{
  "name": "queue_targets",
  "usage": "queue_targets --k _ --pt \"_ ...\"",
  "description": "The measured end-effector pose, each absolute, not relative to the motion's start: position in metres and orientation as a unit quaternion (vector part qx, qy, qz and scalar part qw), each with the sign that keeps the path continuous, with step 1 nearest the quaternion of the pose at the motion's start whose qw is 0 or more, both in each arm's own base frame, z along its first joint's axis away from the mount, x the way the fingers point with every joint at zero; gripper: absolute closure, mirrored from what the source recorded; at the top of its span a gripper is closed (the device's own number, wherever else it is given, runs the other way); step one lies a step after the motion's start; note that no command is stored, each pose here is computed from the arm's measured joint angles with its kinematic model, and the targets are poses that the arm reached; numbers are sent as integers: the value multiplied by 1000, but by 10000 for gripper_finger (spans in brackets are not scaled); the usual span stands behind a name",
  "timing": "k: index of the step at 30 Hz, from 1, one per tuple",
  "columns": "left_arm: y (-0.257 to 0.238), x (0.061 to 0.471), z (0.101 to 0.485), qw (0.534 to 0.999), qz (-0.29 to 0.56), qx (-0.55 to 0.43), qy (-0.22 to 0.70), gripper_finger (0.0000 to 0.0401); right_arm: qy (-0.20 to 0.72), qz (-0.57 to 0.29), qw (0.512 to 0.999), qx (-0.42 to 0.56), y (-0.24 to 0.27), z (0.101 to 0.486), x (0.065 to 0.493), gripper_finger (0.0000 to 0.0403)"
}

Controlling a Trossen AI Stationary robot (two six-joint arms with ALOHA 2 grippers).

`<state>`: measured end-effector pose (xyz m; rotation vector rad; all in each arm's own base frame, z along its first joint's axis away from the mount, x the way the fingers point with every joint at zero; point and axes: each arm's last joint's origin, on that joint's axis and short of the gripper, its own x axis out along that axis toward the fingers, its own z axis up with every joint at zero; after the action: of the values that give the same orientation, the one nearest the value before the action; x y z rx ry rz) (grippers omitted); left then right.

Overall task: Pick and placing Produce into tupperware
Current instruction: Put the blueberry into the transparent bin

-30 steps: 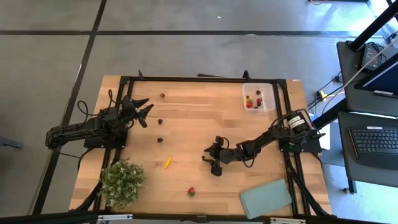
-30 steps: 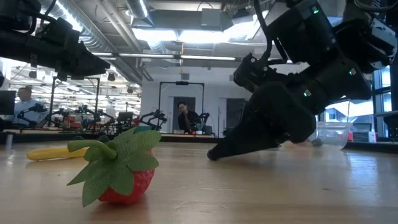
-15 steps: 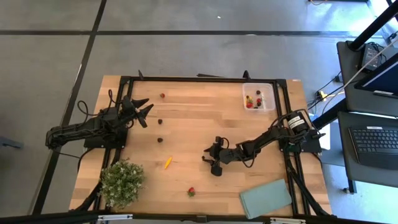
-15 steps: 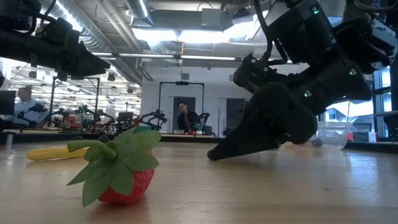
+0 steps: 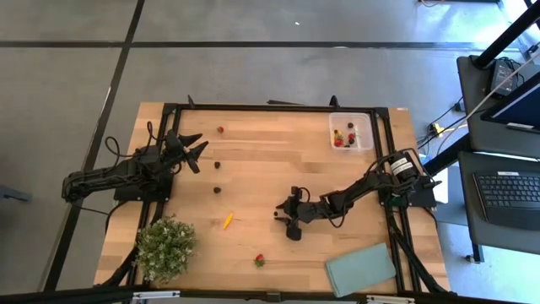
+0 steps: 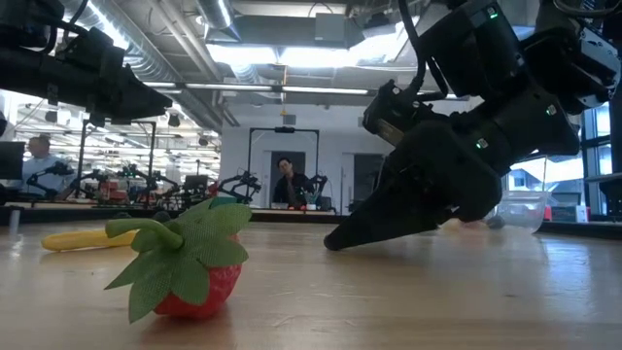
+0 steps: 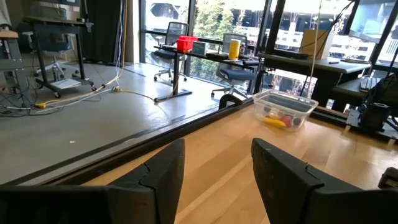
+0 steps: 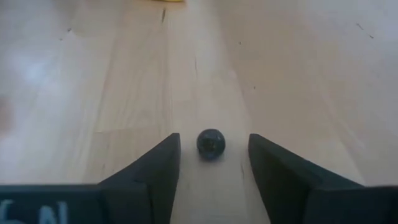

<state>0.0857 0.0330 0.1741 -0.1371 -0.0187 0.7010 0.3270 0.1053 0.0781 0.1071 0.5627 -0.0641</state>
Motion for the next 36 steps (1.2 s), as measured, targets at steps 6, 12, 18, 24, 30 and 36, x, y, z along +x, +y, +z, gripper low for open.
queue_targets --k 6,12,18,24,30,36 --pt "33 86 174 937 343 -67 -9 222 280 -36 958 50 105 78 327 247" --pt "33 86 174 937 343 -67 -9 222 284 -29 958 29 105 77 327 260" --pt "33 86 174 937 343 -69 -10 222 285 -27 958 25 105 77 327 259" --pt "33 86 174 937 343 -69 -10 222 285 -25 958 25 105 77 326 258" --pt "33 86 174 937 343 -68 -10 222 283 -19 959 15 105 78 327 258" --pt "33 86 174 937 343 -68 -10 222 285 -7 959 -8 107 81 332 258"
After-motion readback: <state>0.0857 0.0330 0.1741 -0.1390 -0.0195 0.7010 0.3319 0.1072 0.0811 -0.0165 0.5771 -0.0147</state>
